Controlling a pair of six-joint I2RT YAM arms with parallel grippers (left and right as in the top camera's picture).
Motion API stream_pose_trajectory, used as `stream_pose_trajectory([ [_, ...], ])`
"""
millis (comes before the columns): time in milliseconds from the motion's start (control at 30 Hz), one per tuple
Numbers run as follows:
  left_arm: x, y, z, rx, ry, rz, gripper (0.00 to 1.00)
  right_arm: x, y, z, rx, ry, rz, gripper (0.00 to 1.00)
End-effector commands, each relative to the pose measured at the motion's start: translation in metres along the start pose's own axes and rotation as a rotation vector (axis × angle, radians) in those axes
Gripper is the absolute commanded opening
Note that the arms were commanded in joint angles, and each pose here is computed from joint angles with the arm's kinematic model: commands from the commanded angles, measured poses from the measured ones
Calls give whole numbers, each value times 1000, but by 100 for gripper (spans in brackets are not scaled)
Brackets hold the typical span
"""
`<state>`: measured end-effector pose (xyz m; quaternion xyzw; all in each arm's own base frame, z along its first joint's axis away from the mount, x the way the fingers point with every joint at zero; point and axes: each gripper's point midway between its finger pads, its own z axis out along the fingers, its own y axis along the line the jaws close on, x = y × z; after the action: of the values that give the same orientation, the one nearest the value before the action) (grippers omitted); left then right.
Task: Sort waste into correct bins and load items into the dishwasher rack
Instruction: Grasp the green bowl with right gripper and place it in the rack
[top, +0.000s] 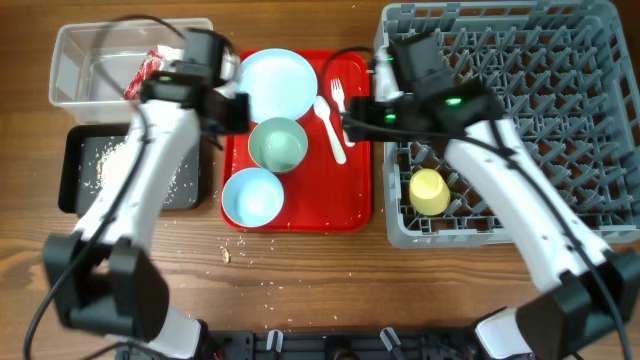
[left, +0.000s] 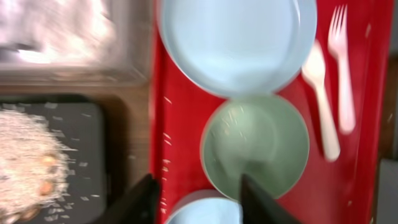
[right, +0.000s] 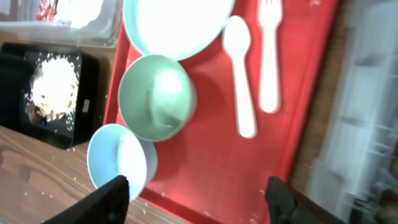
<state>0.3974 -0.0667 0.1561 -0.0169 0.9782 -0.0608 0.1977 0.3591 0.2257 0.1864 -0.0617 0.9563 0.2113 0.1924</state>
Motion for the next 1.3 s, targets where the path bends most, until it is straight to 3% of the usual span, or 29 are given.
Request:
stream_pose_trajectory([
  [0, -26, 40, -54, -38, -154, -119, 63, 3, 8, 54, 0, 48, 39, 64],
  [133, -26, 72, -56, -75, -152, -190, 98, 17, 18, 110, 0, 99, 22, 57],
  [167, -25, 74, -56, -77, -151, -195, 100, 22, 18, 123, 4, 113, 16, 56],
  [367, -25, 74, -56, -78, -149, -195, 100, 45, 7, 173, 37, 183, 36, 40],
  [700, -25, 74, -56, -78, -149, -195, 100, 42, 2, 178, 63, 161, 4, 4],
  [967, -25, 74, -56, -78, -149, -195, 100, 40, -5, 178, 108, 142, -7, 4],
  [1067, -25, 74, -56, -78, -149, -195, 100, 22, 5, 146, 80, 97, -8, 4],
  [1133, -25, 74, -56, -78, -149, -195, 100, -7, 17, 95, 58, -3, -32, 4],
  [1267, -25, 75, -56, -78, -149, -195, 100, -68, -37, -47, 349, -370, 36, 4],
])
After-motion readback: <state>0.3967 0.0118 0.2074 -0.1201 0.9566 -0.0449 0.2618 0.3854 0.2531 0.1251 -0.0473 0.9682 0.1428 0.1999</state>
